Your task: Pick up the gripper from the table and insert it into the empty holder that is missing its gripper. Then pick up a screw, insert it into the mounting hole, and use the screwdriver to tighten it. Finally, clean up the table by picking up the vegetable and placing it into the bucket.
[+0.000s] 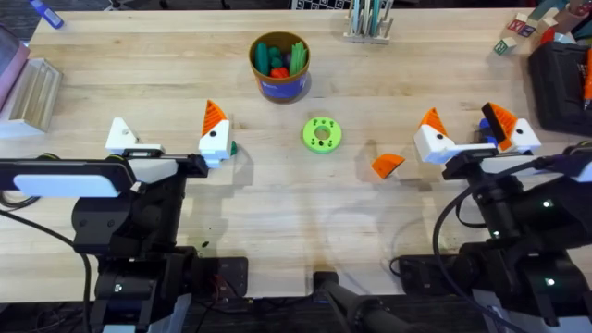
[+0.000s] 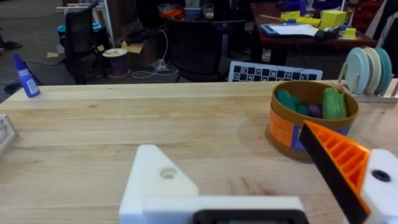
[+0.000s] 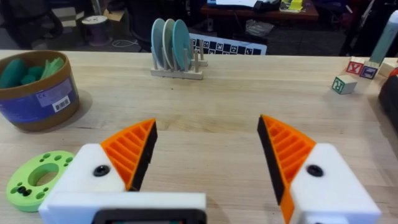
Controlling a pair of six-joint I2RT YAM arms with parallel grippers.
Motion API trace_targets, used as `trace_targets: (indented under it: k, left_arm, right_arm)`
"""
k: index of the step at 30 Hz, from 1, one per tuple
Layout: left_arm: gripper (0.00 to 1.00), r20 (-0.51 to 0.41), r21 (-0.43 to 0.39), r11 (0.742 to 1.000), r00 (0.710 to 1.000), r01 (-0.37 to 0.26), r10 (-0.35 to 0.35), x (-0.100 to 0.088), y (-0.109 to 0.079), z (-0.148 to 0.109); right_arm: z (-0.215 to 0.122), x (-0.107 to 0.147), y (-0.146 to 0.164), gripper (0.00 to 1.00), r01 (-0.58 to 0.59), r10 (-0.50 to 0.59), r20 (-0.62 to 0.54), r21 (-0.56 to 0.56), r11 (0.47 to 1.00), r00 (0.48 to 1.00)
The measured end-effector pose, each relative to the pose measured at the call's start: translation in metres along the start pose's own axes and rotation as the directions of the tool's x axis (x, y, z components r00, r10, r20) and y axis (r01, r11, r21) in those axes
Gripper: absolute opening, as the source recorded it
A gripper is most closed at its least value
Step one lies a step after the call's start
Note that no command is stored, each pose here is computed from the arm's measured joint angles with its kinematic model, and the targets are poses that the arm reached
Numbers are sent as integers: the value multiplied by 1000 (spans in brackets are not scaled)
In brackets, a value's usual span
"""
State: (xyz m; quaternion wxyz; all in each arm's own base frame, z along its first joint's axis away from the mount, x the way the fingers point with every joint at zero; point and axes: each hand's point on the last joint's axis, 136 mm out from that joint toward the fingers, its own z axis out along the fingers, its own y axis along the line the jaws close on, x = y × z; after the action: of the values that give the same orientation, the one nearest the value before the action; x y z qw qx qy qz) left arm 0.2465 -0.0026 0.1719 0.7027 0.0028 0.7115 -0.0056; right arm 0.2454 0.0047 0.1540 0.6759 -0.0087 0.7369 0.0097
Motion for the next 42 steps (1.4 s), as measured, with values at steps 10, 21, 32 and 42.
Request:
trace_targets:
  k: [10, 21, 32, 42]
  left_arm:
    - [985, 0, -1, 1000, 1000, 0, 0, 0, 0, 0]
    - [985, -153, -2, 1000, 988, 2, -3, -36, 0, -13]
    - [985, -613, 9, 1000, 790, 12, -4, -89, -3, -22]
    - [985, -765, 56, 995, 644, 79, -8, -69, -17, -17]
  right_arm:
    - [0, -7, 1, 991, -1, 1, 27, -8, 1000, 1000]
    - [-15, -18, 5, 992, -51, 48, -136, -17, 999, 990]
    - [-36, -85, 6, 992, -67, 61, -396, -3, 998, 916]
    - [-30, -117, 6, 991, -65, 59, -335, -7, 998, 940]
